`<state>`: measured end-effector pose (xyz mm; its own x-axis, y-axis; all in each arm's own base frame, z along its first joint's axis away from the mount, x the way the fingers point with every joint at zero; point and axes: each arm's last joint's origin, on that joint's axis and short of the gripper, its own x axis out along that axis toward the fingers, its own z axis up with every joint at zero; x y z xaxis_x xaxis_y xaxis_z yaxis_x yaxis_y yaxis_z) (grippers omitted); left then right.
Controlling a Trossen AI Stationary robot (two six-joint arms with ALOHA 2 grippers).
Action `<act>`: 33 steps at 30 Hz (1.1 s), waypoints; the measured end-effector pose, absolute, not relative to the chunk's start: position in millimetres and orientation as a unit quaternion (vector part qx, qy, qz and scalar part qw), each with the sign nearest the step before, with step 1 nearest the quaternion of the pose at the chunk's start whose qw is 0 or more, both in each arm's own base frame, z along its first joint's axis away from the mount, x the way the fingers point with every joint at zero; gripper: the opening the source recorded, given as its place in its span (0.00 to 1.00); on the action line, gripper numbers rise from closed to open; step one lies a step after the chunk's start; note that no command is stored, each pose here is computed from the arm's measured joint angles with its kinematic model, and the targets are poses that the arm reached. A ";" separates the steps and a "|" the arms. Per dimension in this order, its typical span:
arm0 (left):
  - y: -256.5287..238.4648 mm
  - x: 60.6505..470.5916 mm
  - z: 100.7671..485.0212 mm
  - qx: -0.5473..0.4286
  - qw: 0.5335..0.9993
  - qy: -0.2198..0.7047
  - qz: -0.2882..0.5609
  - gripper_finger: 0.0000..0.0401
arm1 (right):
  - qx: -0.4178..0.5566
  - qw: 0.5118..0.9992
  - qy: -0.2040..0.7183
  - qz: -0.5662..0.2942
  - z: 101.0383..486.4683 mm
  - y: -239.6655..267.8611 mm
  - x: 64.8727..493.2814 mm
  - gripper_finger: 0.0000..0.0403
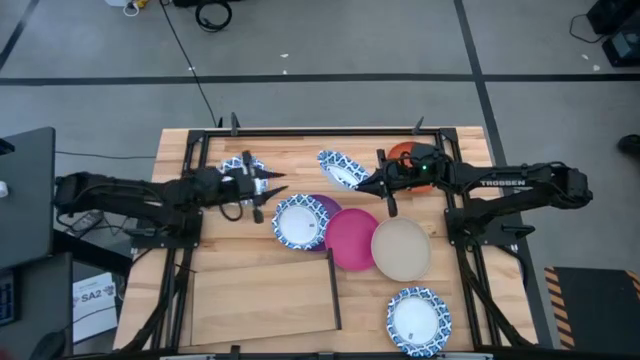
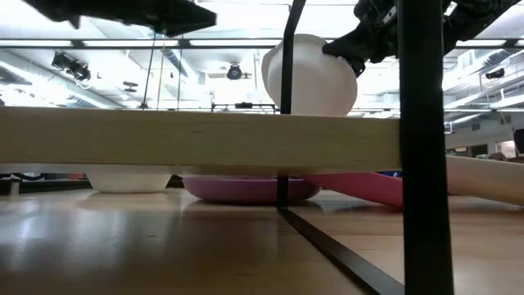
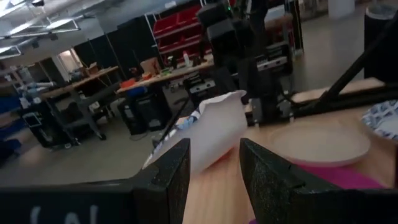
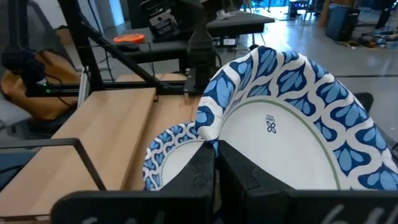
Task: Place and stack plates onto a shelf
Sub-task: Put the blue patterned bowl on the shelf
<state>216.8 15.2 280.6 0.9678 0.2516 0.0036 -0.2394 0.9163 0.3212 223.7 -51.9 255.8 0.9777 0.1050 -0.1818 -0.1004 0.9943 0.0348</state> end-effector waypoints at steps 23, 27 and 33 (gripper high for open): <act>20.1 326.6 298.8 0.244 0.961 0.063 0.115 0.36 | 0.016 0.992 0.095 0.079 255.1 -49.2 223.6 0.04; 20.4 332.8 295.2 0.246 0.960 0.080 0.111 0.36 | 0.018 0.991 0.100 0.084 254.2 -47.1 223.9 0.04; 20.2 331.4 284.2 0.249 0.954 0.136 0.096 0.36 | 0.024 0.988 0.112 0.102 251.7 -45.2 223.3 0.04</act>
<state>331.4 20.2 284.2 0.9447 0.2511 -0.2109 -0.1162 0.8578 0.5006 223.3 -45.2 251.7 0.9540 0.2065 -0.2171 -0.1957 0.9781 0.0706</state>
